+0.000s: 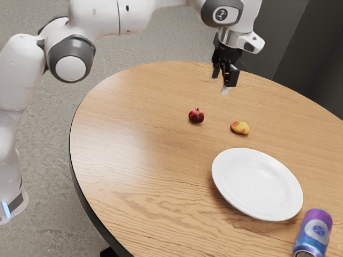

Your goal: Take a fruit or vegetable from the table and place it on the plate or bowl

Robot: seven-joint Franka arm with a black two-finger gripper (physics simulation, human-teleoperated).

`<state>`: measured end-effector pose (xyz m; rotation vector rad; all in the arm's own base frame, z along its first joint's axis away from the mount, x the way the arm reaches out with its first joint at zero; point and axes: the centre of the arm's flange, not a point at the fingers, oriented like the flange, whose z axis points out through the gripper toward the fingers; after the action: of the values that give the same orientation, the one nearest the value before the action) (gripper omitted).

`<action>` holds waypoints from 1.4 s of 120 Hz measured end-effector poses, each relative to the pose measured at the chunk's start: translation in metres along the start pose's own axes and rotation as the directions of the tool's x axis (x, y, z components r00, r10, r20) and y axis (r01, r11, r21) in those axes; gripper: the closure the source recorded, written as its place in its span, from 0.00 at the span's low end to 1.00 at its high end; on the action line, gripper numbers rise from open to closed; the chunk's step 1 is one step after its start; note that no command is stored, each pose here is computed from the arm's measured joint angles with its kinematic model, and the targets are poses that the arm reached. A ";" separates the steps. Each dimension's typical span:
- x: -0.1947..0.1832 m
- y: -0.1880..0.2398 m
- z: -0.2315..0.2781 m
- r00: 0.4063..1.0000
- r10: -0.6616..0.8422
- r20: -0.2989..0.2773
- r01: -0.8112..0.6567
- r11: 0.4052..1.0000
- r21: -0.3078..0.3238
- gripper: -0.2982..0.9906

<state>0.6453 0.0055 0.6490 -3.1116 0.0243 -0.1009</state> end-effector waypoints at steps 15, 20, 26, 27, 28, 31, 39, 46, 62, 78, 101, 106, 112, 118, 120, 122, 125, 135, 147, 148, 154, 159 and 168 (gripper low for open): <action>-0.001 0.000 0.001 1.000 0.012 0.013 -0.012 1.000 -0.001 0.23; -0.001 0.000 0.002 1.000 0.015 0.016 -0.015 1.000 -0.001 0.23; -0.002 0.000 0.002 1.000 0.019 0.019 -0.019 1.000 -0.002 0.23; -0.002 0.000 0.002 1.000 0.019 0.019 -0.019 1.000 -0.002 0.23; -0.002 0.000 0.002 1.000 0.020 0.019 -0.020 1.000 -0.003 0.23; -0.002 0.000 0.002 1.000 0.021 0.020 -0.021 1.000 -0.004 0.23; -0.004 0.000 -0.002 1.000 0.023 0.017 -0.023 1.000 -0.006 0.23; -0.011 -0.013 -0.017 1.000 0.000 -0.001 0.000 1.000 0.008 0.23; -0.049 -0.113 -0.056 0.985 -0.169 -0.033 0.171 0.983 0.073 0.23; -0.106 -0.151 -0.047 0.976 -0.207 0.062 0.208 0.978 -0.008 0.23; -0.184 -0.252 -0.006 0.942 -0.313 0.117 0.321 0.945 -0.060 0.24; -0.198 -0.270 -0.012 0.938 -0.332 0.095 0.339 0.939 -0.062 0.24; -0.207 -0.275 -0.022 0.944 -0.324 0.068 0.328 0.942 -0.066 0.23; -0.201 -0.254 -0.035 0.965 -0.260 0.036 0.263 0.962 -0.074 0.23; -0.197 -0.243 -0.039 0.973 -0.231 0.026 0.232 0.970 -0.077 0.23; -0.194 -0.232 -0.042 0.979 -0.201 0.017 0.202 0.976 -0.080 0.23; -0.189 -0.217 -0.047 0.987 -0.161 0.007 0.161 0.983 -0.083 0.23; -0.177 -0.181 -0.056 0.998 -0.063 -0.012 0.062 0.995 -0.079 0.23; -0.142 -0.152 0.005 0.997 0.016 0.073 -0.010 0.996 -0.087 0.23; -0.140 -0.150 0.013 0.996 0.020 0.082 -0.013 0.996 -0.092 0.23; -0.136 -0.145 0.047 0.993 0.037 0.113 -0.024 0.994 -0.110 0.23; -0.134 -0.147 0.061 0.993 0.038 0.115 -0.025 0.993 -0.116 0.23; -0.130 -0.160 0.075 0.994 0.023 0.103 -0.012 0.994 -0.110 0.23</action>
<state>0.5226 0.1694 0.5699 -3.2206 0.0564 0.0649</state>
